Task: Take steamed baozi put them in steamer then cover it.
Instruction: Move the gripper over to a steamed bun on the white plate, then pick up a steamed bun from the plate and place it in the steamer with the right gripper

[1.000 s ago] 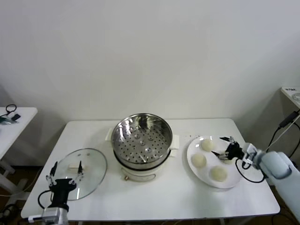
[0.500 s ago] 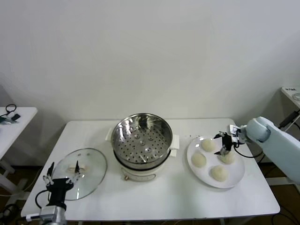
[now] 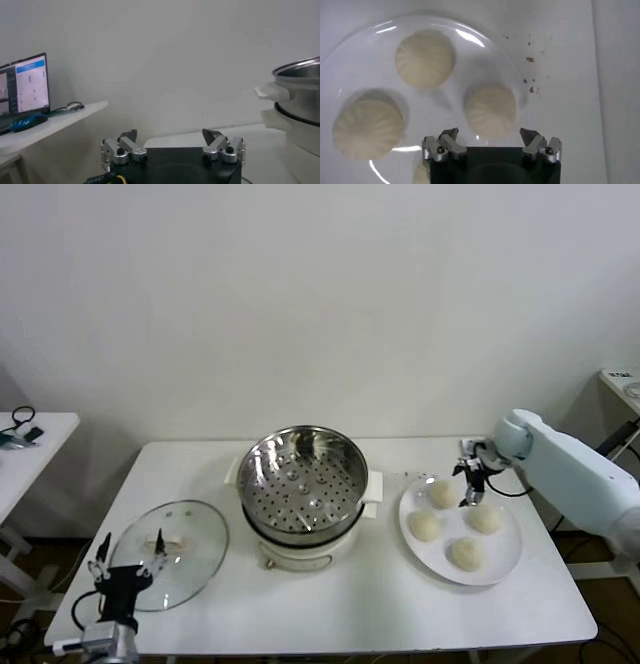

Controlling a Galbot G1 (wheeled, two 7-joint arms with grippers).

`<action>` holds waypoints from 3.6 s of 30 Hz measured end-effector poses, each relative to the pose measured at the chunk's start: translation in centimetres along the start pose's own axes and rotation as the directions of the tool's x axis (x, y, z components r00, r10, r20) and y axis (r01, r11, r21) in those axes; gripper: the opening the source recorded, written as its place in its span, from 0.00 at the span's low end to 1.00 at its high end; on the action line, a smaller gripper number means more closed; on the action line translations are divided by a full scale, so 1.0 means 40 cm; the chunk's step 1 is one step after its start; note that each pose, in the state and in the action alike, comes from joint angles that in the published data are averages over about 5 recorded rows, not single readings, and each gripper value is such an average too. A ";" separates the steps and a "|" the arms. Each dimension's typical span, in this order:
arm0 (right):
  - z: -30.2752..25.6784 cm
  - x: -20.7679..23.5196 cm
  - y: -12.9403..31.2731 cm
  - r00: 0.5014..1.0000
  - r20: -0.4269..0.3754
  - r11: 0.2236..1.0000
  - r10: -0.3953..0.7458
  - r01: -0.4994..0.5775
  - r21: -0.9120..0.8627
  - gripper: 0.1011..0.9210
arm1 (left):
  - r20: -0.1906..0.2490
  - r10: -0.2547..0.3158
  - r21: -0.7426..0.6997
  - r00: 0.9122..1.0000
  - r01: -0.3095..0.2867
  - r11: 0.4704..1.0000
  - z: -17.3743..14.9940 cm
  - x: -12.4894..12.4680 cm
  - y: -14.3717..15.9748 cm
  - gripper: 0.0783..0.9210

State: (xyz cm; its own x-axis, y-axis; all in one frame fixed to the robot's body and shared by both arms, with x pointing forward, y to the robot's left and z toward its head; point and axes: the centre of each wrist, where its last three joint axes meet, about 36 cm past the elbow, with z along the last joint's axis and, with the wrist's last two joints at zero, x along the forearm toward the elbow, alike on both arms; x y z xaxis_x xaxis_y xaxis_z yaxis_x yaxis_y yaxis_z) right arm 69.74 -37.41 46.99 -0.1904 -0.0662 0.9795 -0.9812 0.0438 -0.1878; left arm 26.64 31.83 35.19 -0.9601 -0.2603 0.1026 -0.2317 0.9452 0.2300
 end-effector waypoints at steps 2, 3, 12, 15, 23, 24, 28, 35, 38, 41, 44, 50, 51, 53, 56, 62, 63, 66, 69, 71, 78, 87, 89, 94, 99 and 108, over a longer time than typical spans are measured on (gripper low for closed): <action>-0.011 -0.008 -0.006 1.000 -0.007 1.000 -0.005 0.006 0.006 0.88 | -0.003 0.000 0.000 1.000 0.000 1.000 0.003 0.000 0.001 0.88; -0.016 -0.013 -0.009 1.000 -0.009 1.000 -0.008 0.008 0.010 0.88 | -0.004 -0.001 0.000 1.000 0.001 1.000 0.004 0.000 0.002 0.88; -0.057 -0.039 -0.023 0.999 -0.030 0.999 -0.034 0.036 0.040 0.88 | -0.008 -0.003 0.000 1.000 0.003 1.000 0.008 0.000 0.006 0.88; -0.059 -0.039 -0.026 0.998 -0.038 0.998 -0.041 0.042 0.048 0.88 | -0.009 -0.006 0.000 1.000 0.006 1.000 0.009 0.000 0.008 0.88; -0.060 -0.044 -0.030 0.998 -0.051 0.997 -0.046 0.050 0.067 0.81 | -0.012 -0.009 -0.002 1.000 0.009 1.000 0.011 0.003 0.016 0.88; -0.061 -0.046 -0.030 0.998 -0.051 0.996 -0.047 0.051 0.069 0.80 | -0.013 -0.010 -0.002 1.000 0.010 1.000 0.012 0.003 0.017 0.88; -0.068 -0.050 -0.030 0.997 -0.051 0.995 -0.049 0.053 0.080 0.78 | -0.018 -0.014 -0.001 1.000 0.014 1.000 0.015 0.005 0.021 0.88; -0.072 -0.046 -0.035 0.998 -0.050 0.994 -0.046 0.051 0.096 0.76 | -0.020 -0.014 0.001 1.000 0.014 1.000 0.017 0.008 0.020 0.88; -0.074 -0.038 -0.041 0.998 -0.049 0.994 -0.042 0.047 0.103 0.75 | -0.021 -0.014 0.002 1.000 0.014 1.000 0.017 0.009 0.020 0.88; -0.075 -0.026 -0.048 0.998 -0.043 0.993 -0.036 0.041 0.111 0.75 | -0.020 -0.013 0.003 1.000 0.013 1.000 0.016 0.010 0.020 0.88; -0.077 -0.006 -0.057 0.999 -0.035 0.992 -0.030 0.034 0.125 0.75 | -0.020 -0.012 0.003 1.000 0.013 1.000 0.015 0.012 0.019 0.88; -0.108 0.074 -0.097 1.000 -0.007 0.981 -0.009 0.010 0.195 0.75 | -0.023 -0.013 0.005 1.000 0.013 1.000 0.015 0.019 0.022 0.88; -0.120 0.093 -0.107 1.000 0.001 0.977 -0.004 0.004 0.215 0.75 | -0.024 -0.013 0.006 1.000 0.013 1.000 0.016 0.020 0.022 0.88; -0.147 0.135 -0.126 1.000 0.017 0.966 0.006 -0.010 0.257 0.75 | -0.025 -0.013 0.006 1.000 0.013 1.000 0.017 0.022 0.023 0.88; -0.193 0.204 -0.154 0.999 0.041 0.946 0.021 -0.033 0.324 0.75 | -0.027 -0.012 0.006 1.000 0.012 1.000 0.017 0.025 0.024 0.88; -0.306 0.347 -0.202 0.996 0.079 0.881 0.048 -0.079 0.467 0.75 | -0.029 -0.011 0.008 1.000 0.011 1.000 0.017 0.028 0.022 0.88; -0.330 0.371 -0.209 0.995 0.084 0.865 0.052 -0.087 0.494 0.75 | -0.030 -0.011 0.009 0.999 0.011 1.000 0.018 0.029 0.022 0.88; -0.411 0.436 -0.221 0.993 0.100 0.807 0.063 -0.109 0.580 0.75 | -0.033 -0.009 0.009 0.999 0.010 1.000 0.018 0.033 0.020 0.88; -0.502 0.486 -0.223 0.991 0.113 0.734 0.067 -0.126 0.667 0.75 | -0.035 -0.007 0.009 0.999 0.007 1.000 0.017 0.036 0.019 0.88; -0.565 0.509 -0.218 0.991 0.119 0.679 0.066 -0.132 0.723 0.75 | -0.036 -0.006 0.009 0.999 0.006 1.000 0.016 0.038 0.018 0.88; -0.774 0.538 -0.172 0.991 0.122 0.456 0.054 -0.133 0.880 0.75 | -0.036 -0.003 0.011 0.999 0.004 1.000 0.009 0.046 0.011 0.88; -0.941 0.481 -0.106 0.994 0.082 0.209 0.071 -0.095 0.973 0.75 | -0.039 0.004 0.021 0.999 -0.003 1.000 0.002 0.050 -0.005 0.88; -0.965 0.457 -0.092 0.995 0.069 0.167 0.076 -0.081 0.983 0.75 | -0.039 0.004 0.024 0.999 -0.003 1.000 -0.001 0.051 -0.006 0.88; -1.012 0.400 -0.060 0.996 0.046 0.088 0.078 -0.052 0.995 0.76 | -0.046 0.002 0.027 0.999 -0.001 1.000 -0.002 0.053 -0.004 0.88; -1.047 0.345 -0.036 0.997 0.031 0.036 0.076 -0.034 0.999 0.76 | -0.049 -0.004 0.034 0.999 0.006 0.999 -0.007 0.051 -0.004 0.88; -1.070 0.263 -0.013 0.998 -0.003 -0.001 0.069 0.003 1.000 0.76 | -0.054 -0.006 0.037 0.999 0.008 0.999 -0.009 0.052 -0.004 0.88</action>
State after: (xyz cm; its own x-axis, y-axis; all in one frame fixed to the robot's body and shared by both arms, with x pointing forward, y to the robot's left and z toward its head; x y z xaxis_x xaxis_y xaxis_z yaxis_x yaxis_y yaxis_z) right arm 69.54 4.56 60.52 -0.2579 -0.0598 0.9643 -0.0300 -0.9971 -0.0699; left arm 24.73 31.08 35.71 -0.9488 -0.2765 0.1529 -0.2453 0.9497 0.1949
